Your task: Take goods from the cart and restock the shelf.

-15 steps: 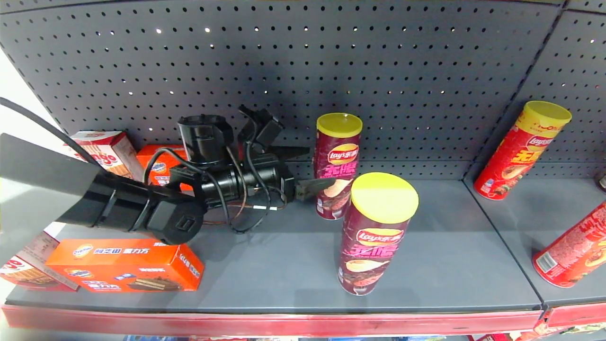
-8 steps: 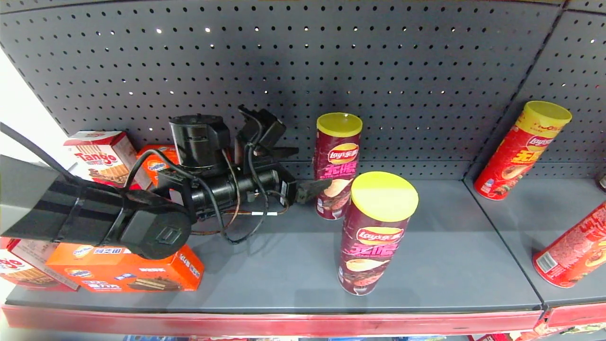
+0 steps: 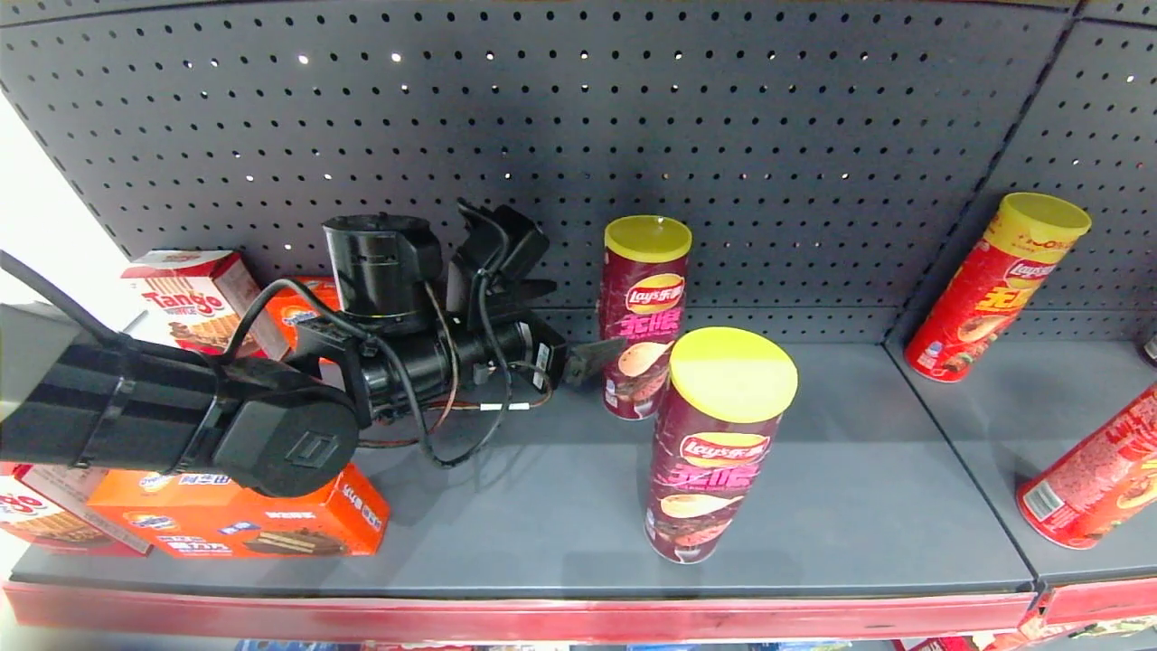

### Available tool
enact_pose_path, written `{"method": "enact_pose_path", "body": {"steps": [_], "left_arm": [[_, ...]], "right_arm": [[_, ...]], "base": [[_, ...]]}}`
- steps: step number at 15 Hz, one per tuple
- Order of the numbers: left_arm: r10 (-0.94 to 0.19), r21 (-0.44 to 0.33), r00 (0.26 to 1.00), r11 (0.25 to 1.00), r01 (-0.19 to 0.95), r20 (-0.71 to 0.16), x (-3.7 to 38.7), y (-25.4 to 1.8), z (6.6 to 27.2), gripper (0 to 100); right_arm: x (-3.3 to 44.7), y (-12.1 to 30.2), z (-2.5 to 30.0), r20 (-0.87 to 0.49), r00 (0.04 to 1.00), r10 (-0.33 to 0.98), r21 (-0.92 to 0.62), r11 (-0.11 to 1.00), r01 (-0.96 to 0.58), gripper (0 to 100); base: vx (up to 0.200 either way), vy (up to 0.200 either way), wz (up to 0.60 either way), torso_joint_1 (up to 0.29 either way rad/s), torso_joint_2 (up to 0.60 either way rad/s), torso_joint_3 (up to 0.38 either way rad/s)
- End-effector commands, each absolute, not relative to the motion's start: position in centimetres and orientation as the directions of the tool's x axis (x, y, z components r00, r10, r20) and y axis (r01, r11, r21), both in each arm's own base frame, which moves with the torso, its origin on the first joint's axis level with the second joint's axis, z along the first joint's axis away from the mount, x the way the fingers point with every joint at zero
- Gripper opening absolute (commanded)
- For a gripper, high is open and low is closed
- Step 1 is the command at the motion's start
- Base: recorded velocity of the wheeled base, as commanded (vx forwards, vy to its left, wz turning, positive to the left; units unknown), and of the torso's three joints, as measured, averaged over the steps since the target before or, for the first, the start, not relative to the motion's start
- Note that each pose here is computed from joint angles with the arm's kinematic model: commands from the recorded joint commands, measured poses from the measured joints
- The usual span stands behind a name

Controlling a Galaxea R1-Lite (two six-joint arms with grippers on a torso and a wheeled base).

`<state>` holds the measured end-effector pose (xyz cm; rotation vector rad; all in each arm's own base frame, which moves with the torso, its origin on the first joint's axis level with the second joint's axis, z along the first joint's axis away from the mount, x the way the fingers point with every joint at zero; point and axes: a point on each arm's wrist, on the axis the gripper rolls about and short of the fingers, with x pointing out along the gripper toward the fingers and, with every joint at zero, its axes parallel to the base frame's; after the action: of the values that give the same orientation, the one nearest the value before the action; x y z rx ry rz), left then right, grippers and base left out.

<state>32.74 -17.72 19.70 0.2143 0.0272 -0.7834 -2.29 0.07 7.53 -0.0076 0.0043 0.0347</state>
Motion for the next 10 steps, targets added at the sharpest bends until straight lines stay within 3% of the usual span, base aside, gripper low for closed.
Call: {"method": "enact_pose_path", "body": {"steps": [1,10], "left_arm": [[-0.696,0.178,0.709,0.687,0.704,-0.114,33.0,-17.9,19.2,100],[-0.672,0.174,0.729,0.708,0.685,-0.133,33.9,-18.0,18.4,100]], "right_arm": [[-2.3,0.1,7.5,-0.005,0.999,0.035,-0.008,0.999,-0.035,100],[-2.3,0.1,7.5,-0.005,0.999,0.035,-0.009,0.999,-0.035,100]], "base": [[0.0,0.0,0.0,0.0,0.0,0.0],[0.0,0.0,0.0,0.0,0.0,0.0]]}}
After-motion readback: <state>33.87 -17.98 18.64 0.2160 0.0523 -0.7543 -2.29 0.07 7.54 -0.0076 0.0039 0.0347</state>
